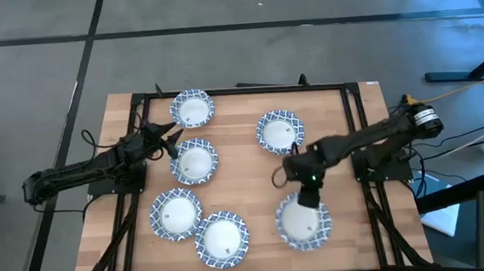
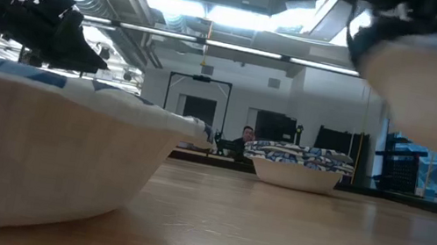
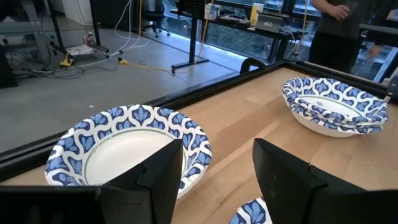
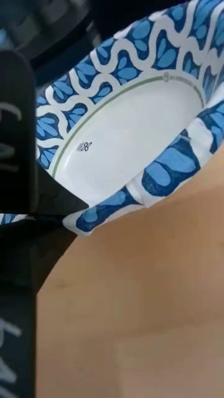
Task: Nest bowls inside each other
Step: Stack the white bowl on the white bowl
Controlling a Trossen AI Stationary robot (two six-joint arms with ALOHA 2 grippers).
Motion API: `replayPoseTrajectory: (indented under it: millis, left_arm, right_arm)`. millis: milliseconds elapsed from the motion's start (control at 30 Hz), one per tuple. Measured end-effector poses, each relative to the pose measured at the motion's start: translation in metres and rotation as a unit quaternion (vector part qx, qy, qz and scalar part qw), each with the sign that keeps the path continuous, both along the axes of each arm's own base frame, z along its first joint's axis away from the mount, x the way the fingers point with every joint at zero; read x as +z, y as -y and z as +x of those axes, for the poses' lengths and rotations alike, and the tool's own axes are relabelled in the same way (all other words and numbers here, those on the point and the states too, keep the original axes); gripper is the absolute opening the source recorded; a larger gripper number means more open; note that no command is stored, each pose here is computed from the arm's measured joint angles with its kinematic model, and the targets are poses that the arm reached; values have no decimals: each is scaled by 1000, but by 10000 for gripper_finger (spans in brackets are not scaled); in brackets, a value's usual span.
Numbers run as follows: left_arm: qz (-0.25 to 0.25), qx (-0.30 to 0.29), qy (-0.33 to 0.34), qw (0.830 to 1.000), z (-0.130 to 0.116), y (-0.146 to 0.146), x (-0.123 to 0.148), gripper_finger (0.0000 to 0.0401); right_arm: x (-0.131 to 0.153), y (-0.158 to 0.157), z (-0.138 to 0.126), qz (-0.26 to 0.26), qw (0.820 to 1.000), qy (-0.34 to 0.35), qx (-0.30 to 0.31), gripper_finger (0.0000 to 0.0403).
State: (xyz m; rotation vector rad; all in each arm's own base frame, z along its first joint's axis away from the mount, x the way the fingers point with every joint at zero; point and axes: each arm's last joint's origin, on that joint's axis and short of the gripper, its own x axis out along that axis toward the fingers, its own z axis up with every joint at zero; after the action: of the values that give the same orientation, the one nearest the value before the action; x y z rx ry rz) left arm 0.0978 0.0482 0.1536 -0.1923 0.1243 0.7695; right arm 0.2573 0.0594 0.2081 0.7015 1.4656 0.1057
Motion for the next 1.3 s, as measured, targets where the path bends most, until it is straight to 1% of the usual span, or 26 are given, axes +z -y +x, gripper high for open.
replayPoseTrajectory:
  millis: [200,300,433,600,733,867,967,1233,1300]
  left_arm:
    - [0,0,0,1000,0,0,0,190]
    - [0,0,0,1000,0,0,0,190]
    - [0,0,0,1000,0,0,0,190]
    - [0,0,0,1000,0,0,0,190]
    - [0,0,0,1000,0,0,0,190]
    - [0,0,0,1000,0,0,0,190]
    - [0,0,0,1000,0,0,0,190]
    - [0,0,0,1000,0,0,0,190]
    - [0,0,0,1000,0,0,0,190]
  right_arm:
    - [4,40,13,6,996,46,-72,5]
    - [6,62,15,-17,992,69,-108,6]
    - [12,94,10,-50,983,86,-157,4]
    - [29,131,-7,-65,967,121,-214,3]
    - [39,158,-25,-79,949,131,-276,3]
    - [41,181,-38,-86,931,127,-331,3]
    - [43,194,-45,-92,919,135,-360,3]
    - [40,216,-65,-91,899,101,-416,3]
    - [39,220,-70,-100,893,90,-429,3]
